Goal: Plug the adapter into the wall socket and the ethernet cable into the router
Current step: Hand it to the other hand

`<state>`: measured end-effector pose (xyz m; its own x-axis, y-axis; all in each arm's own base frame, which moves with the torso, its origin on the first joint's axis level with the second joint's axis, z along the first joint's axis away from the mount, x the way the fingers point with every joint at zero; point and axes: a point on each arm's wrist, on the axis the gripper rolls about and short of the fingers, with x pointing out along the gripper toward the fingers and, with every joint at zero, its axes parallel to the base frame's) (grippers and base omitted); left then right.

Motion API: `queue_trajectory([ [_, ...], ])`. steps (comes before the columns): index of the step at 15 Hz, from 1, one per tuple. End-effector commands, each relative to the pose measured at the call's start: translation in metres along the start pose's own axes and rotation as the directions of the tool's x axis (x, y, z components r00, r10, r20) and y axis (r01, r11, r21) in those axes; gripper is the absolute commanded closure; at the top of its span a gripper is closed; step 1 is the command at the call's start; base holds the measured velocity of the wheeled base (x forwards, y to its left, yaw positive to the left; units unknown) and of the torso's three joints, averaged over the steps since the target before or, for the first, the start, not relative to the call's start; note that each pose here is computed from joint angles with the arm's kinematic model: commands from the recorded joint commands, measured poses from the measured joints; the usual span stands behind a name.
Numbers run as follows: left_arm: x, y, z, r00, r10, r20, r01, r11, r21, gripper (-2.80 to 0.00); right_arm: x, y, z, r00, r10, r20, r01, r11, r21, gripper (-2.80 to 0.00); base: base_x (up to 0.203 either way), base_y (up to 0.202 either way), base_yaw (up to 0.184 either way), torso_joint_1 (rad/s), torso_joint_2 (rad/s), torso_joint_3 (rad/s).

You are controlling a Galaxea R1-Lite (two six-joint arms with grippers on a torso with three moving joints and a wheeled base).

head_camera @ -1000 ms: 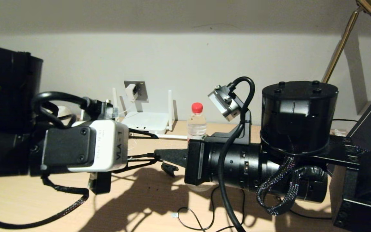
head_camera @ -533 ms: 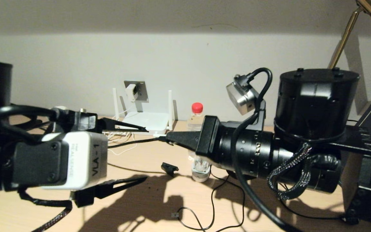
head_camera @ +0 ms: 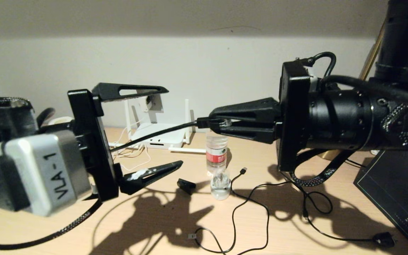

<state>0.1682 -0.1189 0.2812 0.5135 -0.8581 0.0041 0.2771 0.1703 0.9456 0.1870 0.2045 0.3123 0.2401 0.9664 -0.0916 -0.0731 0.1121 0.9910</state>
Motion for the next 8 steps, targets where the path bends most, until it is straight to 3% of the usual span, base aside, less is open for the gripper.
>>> queue_trajectory([
  [1,0.0,-0.003,0.0,0.998,-0.013,0.061,0.011,1.0,0.025,-2.8,-0.006,0.018,0.005,0.995,0.05,-0.088,-0.042,0.995,0.088,0.0,0.0,0.0,0.0,0.0,0.0,0.0],
  [3,0.006,0.0,0.0,0.991,0.017,0.136,-0.025,0.998,0.063,-2.8,0.006,0.014,0.013,0.994,0.022,-0.111,-0.007,0.99,0.138,0.0,0.0,0.0,0.0,0.0,0.0,0.0],
  [8,0.041,0.016,-0.013,0.976,0.034,0.214,-0.054,0.995,0.088,-2.8,0.009,0.007,0.026,0.987,0.01,-0.158,0.018,0.985,0.172,0.0,0.0,0.0,0.0,0.0,0.0,0.0],
])
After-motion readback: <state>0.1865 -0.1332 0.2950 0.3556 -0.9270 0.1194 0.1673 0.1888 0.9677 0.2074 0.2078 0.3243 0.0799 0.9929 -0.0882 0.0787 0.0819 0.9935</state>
